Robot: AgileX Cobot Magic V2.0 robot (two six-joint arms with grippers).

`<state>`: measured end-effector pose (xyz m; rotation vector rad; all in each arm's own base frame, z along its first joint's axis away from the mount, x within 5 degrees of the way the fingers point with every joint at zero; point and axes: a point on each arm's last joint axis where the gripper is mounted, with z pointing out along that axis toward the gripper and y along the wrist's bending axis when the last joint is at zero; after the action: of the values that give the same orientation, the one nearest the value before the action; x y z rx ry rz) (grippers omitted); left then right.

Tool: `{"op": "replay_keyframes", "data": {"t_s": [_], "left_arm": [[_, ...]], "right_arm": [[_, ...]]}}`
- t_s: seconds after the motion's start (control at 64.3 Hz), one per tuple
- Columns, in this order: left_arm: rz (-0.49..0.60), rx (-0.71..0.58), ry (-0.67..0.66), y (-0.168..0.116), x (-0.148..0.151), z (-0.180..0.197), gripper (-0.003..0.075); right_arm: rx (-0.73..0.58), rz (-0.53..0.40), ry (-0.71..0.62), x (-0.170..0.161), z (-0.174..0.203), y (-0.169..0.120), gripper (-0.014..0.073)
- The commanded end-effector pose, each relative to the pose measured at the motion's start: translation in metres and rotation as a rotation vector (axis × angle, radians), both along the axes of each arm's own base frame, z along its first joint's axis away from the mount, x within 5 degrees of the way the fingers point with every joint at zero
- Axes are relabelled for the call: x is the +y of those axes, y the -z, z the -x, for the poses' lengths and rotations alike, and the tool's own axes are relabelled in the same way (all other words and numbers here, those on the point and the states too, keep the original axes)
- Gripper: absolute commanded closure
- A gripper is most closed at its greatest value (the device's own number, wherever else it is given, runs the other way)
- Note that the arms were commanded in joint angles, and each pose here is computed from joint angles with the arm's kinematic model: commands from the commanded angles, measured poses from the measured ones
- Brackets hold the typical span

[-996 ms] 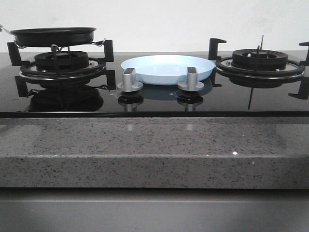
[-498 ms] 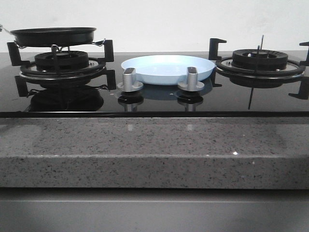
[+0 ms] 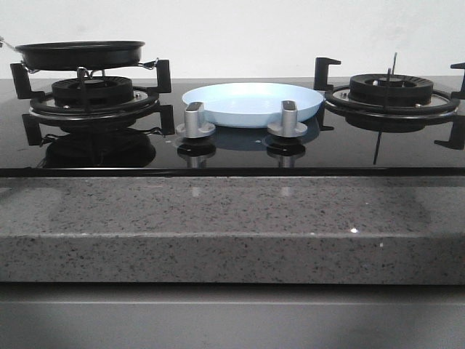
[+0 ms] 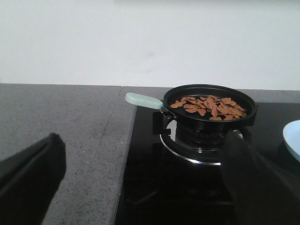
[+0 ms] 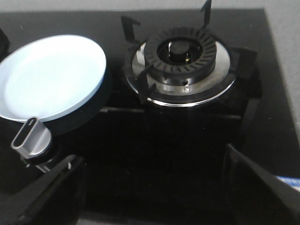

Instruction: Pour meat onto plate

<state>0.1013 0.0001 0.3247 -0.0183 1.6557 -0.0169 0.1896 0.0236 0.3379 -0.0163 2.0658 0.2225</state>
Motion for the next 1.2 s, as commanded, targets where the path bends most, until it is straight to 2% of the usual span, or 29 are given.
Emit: {"op": "replay_keyframes", "data": {"t_s": [0.0, 0.467, 0.545, 0.7, 0.762, 1.183], "left_arm": [[0.003, -0.116, -0.005, -0.020, 0.000, 0.000, 0.0062], [0.003, -0.116, -0.005, -0.020, 0.000, 0.000, 0.0062], [0.003, -0.116, -0.005, -0.020, 0.000, 0.000, 0.0062], [0.003, -0.116, -0.005, -0.020, 0.000, 0.000, 0.0062], [0.003, -0.116, -0.005, -0.020, 0.000, 0.000, 0.0062], [0.003, -0.116, -0.005, -0.020, 0.000, 0.000, 0.0062]], "right_arm": [[-0.048, -0.010, -0.010, 0.005, -0.026, -0.019, -0.0016], [0.224, 0.033, -0.262, 0.093, -0.164, -0.020, -0.0006], [0.252, 0.039, -0.273, 0.097, -0.178, -0.018, 0.0053], [0.256, 0.085, -0.277, 0.102, -0.202, -0.019, 0.0245], [0.262, 0.101, -0.280, 0.104, -0.209, -0.019, 0.0288], [0.387, 0.126, -0.275, 0.100, -0.261, 0.002, 0.0296]]}}
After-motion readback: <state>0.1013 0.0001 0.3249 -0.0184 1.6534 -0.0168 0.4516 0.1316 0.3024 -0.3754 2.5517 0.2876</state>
